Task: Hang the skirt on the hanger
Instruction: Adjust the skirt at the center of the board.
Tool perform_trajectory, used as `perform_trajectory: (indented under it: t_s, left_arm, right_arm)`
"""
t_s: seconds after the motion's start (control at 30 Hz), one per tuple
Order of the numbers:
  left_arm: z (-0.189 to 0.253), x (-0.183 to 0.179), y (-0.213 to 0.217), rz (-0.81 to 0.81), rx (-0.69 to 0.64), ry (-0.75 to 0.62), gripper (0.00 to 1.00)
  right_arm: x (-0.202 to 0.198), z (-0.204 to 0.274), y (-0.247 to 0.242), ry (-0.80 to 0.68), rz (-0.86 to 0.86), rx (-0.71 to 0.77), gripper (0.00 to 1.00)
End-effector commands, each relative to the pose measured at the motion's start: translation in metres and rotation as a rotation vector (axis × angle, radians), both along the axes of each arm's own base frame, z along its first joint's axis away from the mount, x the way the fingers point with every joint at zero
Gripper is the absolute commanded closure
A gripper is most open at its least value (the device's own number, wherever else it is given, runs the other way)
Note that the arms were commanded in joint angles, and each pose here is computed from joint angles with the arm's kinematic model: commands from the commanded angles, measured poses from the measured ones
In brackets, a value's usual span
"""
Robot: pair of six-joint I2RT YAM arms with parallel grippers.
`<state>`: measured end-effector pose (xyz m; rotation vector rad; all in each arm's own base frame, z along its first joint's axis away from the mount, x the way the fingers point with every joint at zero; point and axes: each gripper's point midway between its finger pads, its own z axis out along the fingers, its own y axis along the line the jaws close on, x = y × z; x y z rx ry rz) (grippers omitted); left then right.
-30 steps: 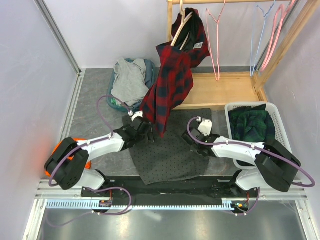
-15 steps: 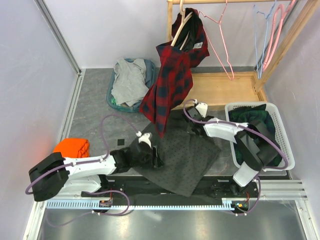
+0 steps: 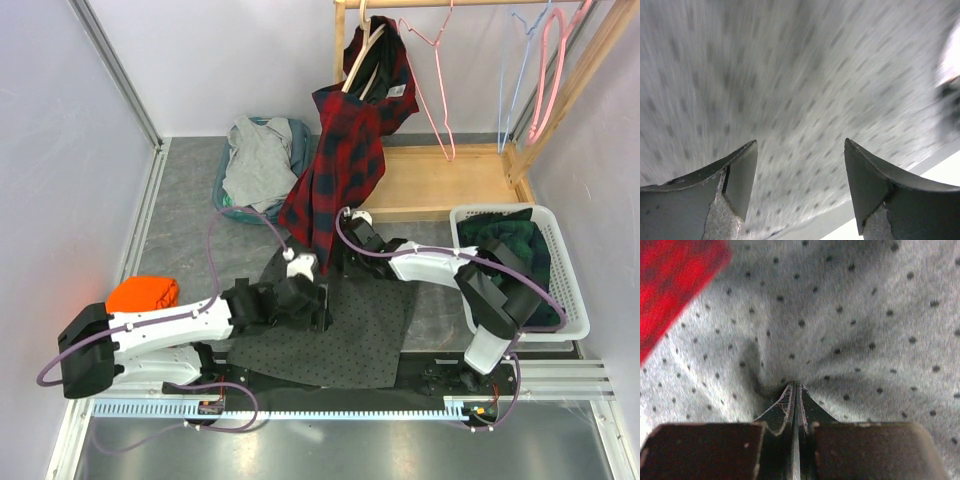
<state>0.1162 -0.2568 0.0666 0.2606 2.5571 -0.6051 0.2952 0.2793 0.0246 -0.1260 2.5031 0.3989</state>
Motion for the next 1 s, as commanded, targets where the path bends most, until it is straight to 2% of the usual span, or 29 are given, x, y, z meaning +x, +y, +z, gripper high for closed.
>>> perform_trajectory:
  t_s: [0.0,0.17,0.3,0.37,0.43,0.53,0.67,0.83,0.97]
  left_arm:
    - [0.037,0.051,0.008,0.07,0.057,-0.152,0.22]
    - [0.05,0.095,0.004,0.117,0.011,-0.179,0.22]
    - [0.053,0.129,-0.003,0.133,-0.027,-0.195,0.22]
    - [0.048,0.142,-0.012,0.119,-0.018,-0.198,0.23]
    - [0.045,0.149,-0.019,0.095,-0.014,-0.201,0.25]
    - [0.042,0.159,-0.031,0.074,-0.016,-0.204,0.27]
    - [0.038,0.165,-0.04,0.066,-0.036,-0.216,0.28]
    - [0.026,0.183,-0.047,0.09,-0.013,-0.229,0.28]
    - [0.016,0.206,-0.055,0.126,0.003,-0.242,0.28]
  right_arm:
    - [-0.007,0.024,0.001,-0.047,0.047,0.052,0.93]
    - [-0.015,0.053,-0.037,-0.116,-0.069,0.013,0.91]
    - [-0.029,0.049,-0.051,-0.106,-0.081,0.017,0.91]
    - [-0.039,0.041,-0.049,-0.068,-0.056,0.033,0.95]
    - [-0.05,0.024,-0.051,-0.029,-0.048,0.039,1.0]
    - [-0.07,0.001,-0.063,0.037,-0.051,0.02,1.0]
    - [-0.104,-0.028,-0.096,0.125,-0.147,-0.01,1.0]
    - [-0.127,-0.028,-0.119,0.148,-0.243,0.027,1.0]
    - [-0.125,-0.009,-0.123,0.102,-0.272,0.064,1.0]
